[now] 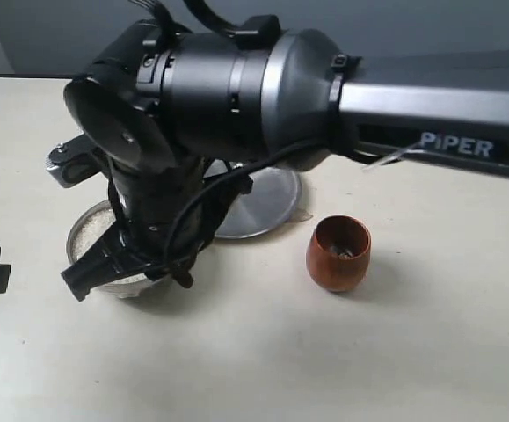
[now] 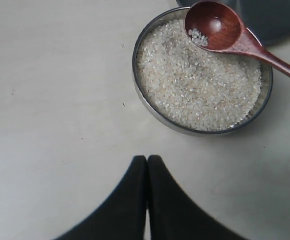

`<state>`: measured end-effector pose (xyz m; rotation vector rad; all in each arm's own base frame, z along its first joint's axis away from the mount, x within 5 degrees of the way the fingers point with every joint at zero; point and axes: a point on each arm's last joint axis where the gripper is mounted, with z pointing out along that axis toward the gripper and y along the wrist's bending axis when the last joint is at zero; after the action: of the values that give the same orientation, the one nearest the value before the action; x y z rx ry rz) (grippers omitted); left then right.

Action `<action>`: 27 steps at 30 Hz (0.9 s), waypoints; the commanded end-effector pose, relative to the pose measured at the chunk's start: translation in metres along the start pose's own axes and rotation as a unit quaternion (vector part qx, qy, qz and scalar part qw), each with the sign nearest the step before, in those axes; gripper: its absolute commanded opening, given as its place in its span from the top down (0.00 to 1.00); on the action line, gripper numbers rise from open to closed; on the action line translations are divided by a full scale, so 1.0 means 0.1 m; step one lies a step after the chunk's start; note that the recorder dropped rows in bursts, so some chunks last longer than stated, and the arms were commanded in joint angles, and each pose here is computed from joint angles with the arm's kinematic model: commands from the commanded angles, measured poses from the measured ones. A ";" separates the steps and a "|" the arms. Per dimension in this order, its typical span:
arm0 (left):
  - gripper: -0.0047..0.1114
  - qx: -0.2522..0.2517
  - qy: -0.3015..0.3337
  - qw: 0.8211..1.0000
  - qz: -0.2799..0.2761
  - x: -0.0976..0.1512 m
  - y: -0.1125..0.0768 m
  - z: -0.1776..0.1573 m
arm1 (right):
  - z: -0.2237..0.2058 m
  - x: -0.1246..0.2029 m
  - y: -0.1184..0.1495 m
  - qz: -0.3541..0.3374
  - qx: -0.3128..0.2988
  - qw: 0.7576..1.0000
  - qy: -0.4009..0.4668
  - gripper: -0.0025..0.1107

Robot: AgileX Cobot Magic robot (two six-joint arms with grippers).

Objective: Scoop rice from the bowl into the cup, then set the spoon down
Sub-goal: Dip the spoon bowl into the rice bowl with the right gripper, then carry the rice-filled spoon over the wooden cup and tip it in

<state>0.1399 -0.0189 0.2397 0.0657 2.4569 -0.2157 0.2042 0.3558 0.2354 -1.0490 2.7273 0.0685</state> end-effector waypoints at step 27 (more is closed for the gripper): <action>0.96 -0.002 -0.006 1.000 0.004 -0.02 0.00 -0.01 | -0.74 1.22 -1.16 0.116 -0.001 0.985 -0.125 0.98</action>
<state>0.1399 -0.0189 0.2397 0.0657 2.4569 -0.2157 0.1832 0.1921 0.2861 -0.6806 2.6115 0.2287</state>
